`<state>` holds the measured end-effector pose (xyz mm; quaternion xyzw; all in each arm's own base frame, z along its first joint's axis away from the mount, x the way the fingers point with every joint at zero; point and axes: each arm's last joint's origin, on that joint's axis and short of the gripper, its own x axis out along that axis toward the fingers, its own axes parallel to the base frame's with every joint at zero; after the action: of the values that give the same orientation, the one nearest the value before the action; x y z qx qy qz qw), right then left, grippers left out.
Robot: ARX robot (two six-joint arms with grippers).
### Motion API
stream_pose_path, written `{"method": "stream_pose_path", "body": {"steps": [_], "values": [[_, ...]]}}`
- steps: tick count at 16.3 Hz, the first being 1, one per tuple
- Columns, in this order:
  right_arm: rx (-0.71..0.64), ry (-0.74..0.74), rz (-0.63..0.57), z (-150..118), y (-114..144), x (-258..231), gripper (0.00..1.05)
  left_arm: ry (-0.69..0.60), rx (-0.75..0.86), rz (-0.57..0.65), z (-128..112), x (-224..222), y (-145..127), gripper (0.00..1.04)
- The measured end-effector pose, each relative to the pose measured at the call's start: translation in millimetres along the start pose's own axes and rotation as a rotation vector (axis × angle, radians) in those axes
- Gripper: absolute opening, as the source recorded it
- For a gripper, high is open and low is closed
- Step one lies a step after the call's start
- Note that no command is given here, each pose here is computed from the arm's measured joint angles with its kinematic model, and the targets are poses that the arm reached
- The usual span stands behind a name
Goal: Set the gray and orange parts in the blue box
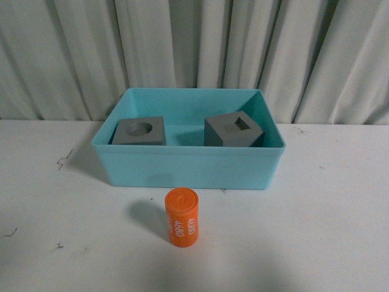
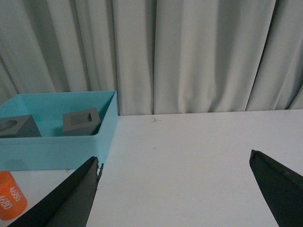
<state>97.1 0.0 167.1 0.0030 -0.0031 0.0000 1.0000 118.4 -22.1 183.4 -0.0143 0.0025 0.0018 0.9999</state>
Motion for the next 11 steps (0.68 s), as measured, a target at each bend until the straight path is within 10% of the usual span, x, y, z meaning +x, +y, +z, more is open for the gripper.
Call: {"method": "stream_pose_path", "body": {"steps": [2, 11], "values": [[0.0, 0.0, 0.0, 0, 0, 0, 0.98, 0.003, 0.013, 0.003, -5, -3, 7, 0.02], [0.0, 0.0, 0.0, 0, 0, 0, 0.98, -0.027, 0.014, -0.002, -13, -21, 23, 0.02]]}}
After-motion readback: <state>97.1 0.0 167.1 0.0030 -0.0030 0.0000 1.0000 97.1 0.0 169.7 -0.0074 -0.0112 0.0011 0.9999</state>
